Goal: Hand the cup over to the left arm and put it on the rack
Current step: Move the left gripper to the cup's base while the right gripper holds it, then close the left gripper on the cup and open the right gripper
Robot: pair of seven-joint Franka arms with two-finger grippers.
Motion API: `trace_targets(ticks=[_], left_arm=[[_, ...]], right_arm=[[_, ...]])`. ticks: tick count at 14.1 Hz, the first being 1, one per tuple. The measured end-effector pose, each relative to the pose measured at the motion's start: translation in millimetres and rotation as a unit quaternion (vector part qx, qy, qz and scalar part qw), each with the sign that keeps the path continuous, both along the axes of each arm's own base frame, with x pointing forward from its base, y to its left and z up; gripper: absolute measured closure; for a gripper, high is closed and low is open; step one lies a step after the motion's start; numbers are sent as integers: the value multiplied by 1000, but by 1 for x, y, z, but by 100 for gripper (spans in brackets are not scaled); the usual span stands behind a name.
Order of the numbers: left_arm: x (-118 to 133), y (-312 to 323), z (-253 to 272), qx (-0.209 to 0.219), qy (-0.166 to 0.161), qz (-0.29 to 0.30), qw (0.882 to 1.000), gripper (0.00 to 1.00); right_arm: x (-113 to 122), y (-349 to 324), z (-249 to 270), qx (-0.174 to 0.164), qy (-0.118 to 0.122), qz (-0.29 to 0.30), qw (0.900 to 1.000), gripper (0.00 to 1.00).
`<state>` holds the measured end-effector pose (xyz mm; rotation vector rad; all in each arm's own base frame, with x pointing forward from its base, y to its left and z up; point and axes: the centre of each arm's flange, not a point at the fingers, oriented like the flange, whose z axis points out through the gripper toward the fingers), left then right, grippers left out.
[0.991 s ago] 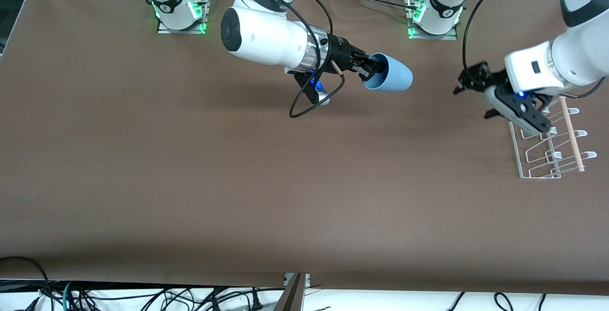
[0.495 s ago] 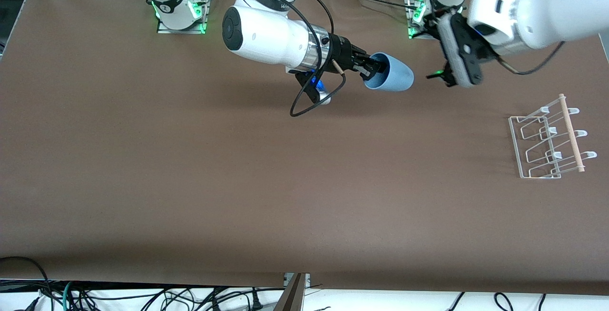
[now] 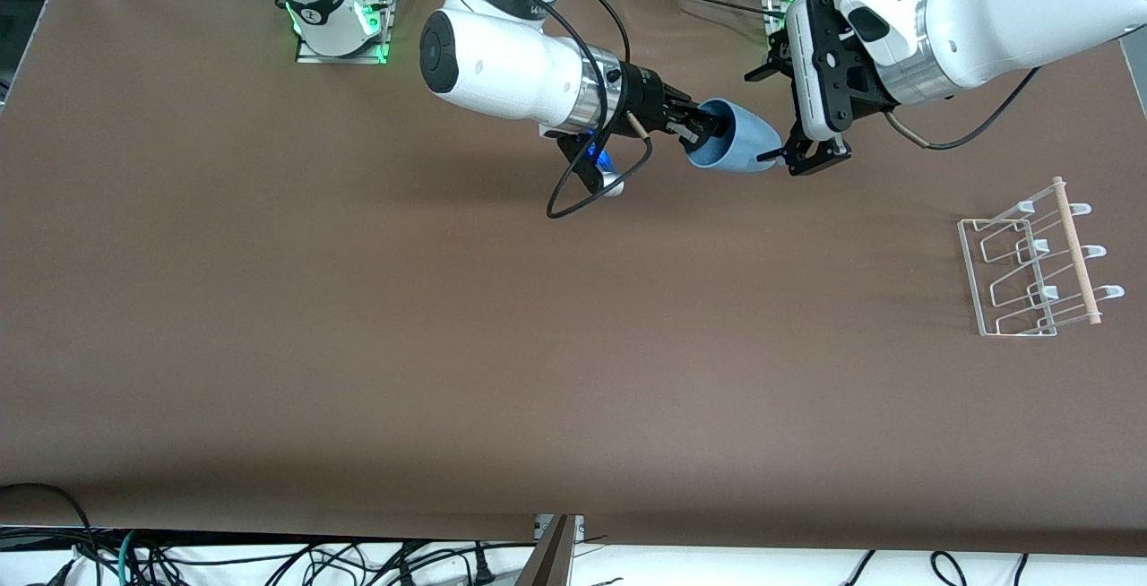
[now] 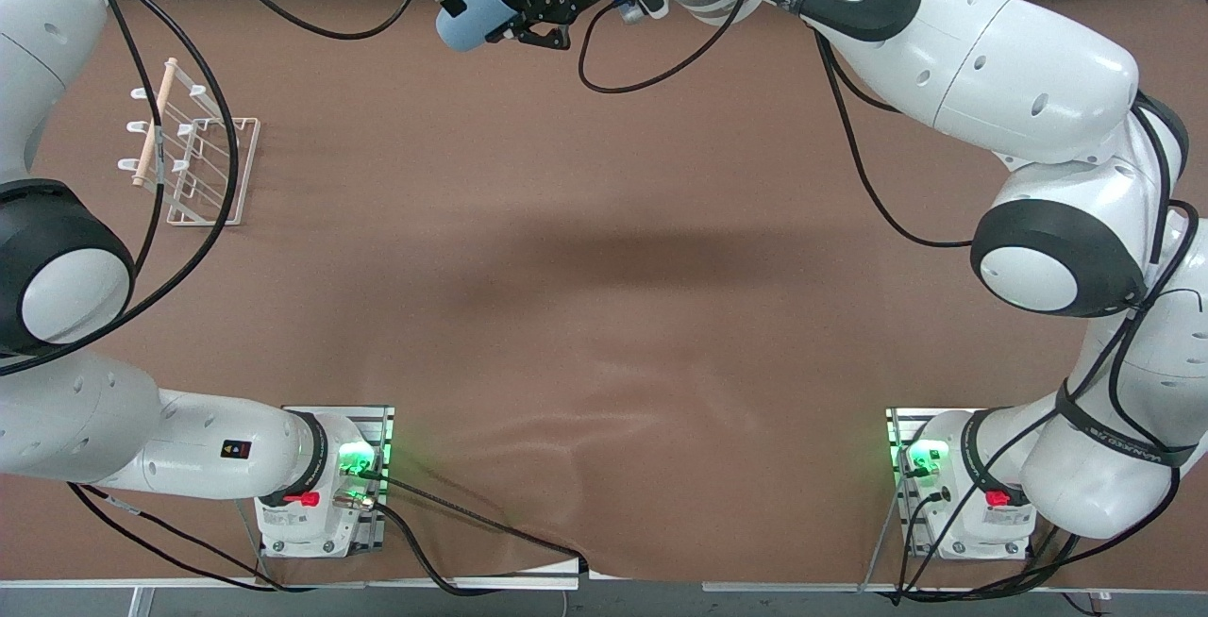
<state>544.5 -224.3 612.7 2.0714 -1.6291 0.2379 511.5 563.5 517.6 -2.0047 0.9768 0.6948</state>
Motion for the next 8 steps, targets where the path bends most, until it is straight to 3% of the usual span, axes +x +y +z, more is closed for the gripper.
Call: trace_targets(ticks=[8], left_arm=[[5, -12, -41, -5, -5, -34, 999, 0]], right_arm=[[0, 0, 0, 0, 0, 0, 1000, 95]])
